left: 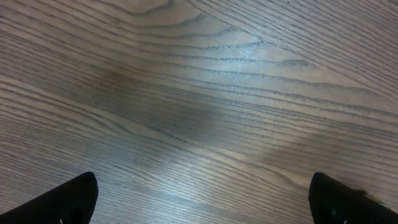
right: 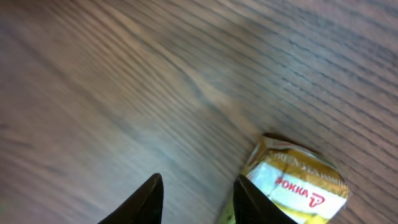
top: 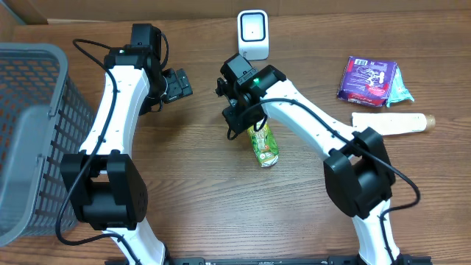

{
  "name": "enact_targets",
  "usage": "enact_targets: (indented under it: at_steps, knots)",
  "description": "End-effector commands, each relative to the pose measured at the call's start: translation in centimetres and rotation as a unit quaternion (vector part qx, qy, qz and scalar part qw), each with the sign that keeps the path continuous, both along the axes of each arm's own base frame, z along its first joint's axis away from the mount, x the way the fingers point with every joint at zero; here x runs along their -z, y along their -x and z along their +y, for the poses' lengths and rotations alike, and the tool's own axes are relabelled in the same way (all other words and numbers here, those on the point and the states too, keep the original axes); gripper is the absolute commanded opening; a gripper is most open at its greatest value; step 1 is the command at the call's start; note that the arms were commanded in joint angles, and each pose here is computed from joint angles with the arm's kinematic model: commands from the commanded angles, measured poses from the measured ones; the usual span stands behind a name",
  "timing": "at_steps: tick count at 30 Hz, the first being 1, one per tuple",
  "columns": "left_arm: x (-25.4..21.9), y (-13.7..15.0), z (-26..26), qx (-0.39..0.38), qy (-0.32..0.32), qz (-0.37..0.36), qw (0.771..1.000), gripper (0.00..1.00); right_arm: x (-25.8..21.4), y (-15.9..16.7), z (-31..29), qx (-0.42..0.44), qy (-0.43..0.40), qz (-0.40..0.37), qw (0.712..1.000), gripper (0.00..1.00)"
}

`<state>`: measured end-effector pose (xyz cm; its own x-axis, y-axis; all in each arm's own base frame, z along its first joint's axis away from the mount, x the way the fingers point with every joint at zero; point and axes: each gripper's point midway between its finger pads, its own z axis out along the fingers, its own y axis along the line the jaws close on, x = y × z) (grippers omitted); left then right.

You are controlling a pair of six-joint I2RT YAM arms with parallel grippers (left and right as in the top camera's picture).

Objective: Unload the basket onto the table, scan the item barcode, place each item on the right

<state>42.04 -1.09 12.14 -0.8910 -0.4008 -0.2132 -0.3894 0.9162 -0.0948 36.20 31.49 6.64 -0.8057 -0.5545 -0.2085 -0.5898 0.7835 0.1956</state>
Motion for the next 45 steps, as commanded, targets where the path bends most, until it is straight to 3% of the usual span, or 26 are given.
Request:
enact_targets:
  at_steps: [1, 9, 16, 19, 27, 35, 40, 45]
  knots:
    - [-0.7, -0.2, 0.3, -0.007, -0.004, -0.011, 1.000, 0.99, 1.9, -0.3, -1.0, 0.006, 0.021, 0.010, 1.000, 0.38]
    - [-0.7, -0.2, 0.3, -0.007, -0.005, -0.011, 1.000, 1.00, 2.4, -1.6, -3.5, 0.028, 0.066, -0.006, 0.997, 0.38]
    - [-0.7, -0.2, 0.3, -0.007, -0.005, -0.011, 1.000, 1.00, 2.6, -3.1, -10.9, 0.090, 0.182, -0.016, 0.979, 0.38]
    - [-0.7, -0.2, 0.3, -0.007, -0.005, -0.011, 1.000, 0.99, 2.6, -3.2, -13.3, 0.117, 0.195, 0.002, 0.974, 0.38]
    - [-0.7, -0.2, 0.3, -0.007, -0.005, -0.011, 1.000, 1.00, 2.2, -2.9, -13.2, 0.144, 0.123, 0.058, 0.980, 0.36]
    - [-0.7, -0.2, 0.3, -0.007, -0.005, -0.011, 1.000, 0.99, -2.3, -2.3, -11.6, 0.168, 0.061, 0.070, 0.981, 0.33]
    - [-0.7, -0.2, 0.3, -0.007, -0.005, -0.011, 1.000, 1.00, -3.5, -2.0, -13.5, 0.273, 0.063, 0.097, 0.955, 0.43]
    - [-0.7, -0.2, 0.3, -0.007, -0.005, -0.011, 1.000, 1.00, -2.5, -2.8, -15.1, 0.234, 0.062, 0.084, 0.966, 0.52]
